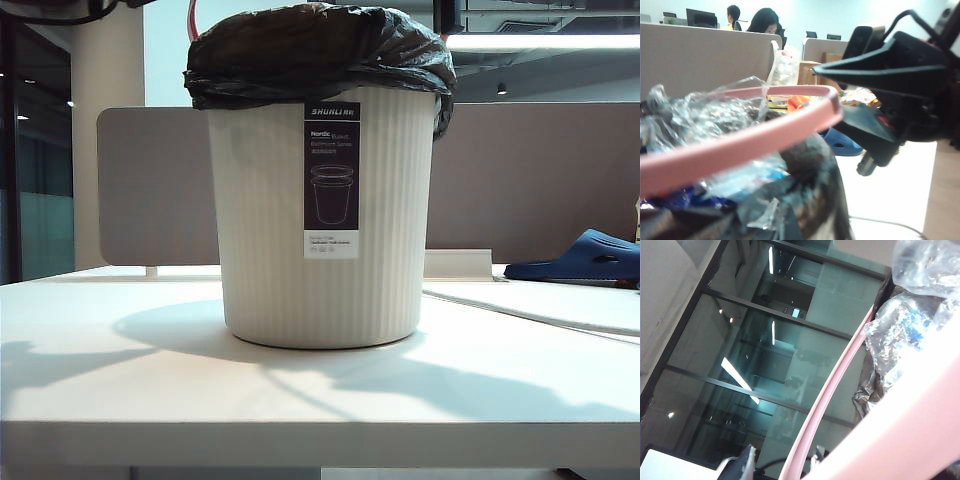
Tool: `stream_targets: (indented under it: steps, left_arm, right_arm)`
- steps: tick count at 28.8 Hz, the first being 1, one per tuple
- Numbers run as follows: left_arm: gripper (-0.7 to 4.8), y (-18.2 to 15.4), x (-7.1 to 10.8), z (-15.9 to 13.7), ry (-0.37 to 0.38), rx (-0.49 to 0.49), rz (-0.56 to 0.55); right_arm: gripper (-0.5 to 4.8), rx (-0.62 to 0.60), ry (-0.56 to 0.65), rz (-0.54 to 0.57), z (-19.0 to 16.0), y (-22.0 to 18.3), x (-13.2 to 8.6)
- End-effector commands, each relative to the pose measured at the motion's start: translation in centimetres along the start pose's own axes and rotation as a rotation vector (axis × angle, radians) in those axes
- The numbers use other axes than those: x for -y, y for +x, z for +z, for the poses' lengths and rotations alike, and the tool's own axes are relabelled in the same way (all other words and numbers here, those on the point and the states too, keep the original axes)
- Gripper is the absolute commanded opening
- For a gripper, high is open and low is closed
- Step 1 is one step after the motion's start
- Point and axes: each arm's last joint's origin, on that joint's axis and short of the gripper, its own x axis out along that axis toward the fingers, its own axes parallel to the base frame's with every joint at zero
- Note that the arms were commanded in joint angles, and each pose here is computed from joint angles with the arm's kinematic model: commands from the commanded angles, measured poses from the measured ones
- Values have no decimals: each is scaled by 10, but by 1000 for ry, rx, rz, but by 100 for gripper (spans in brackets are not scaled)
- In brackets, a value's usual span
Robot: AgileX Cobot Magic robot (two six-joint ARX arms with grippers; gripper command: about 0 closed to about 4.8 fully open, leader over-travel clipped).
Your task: Open the ring lid of the trash can, pull out the black garbage bag inside, and place it on the table.
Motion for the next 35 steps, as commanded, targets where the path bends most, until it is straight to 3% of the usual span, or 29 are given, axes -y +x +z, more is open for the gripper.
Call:
stream_targets:
  steps: [1,17,22,25,35]
  left_arm:
    - [-7,11,-6,6,47,-43,7]
    - [-6,30,-17,29,145,-35,58]
    - [-6,36,-20,39,152,-22,57]
    - [-6,41,-23,43,154,-19,58]
    - [-6,46,-26,58,179,18,85]
  right_arm:
    - [148,2,-11,32,1,0,-5]
    - [150,-17,-22,46,1,0,-6]
    - [222,-17,-48,63,1,0,-8]
    - [226,-42,-59,69,0,0,-8]
    - [258,-122,-253,118,-2,-1,-10]
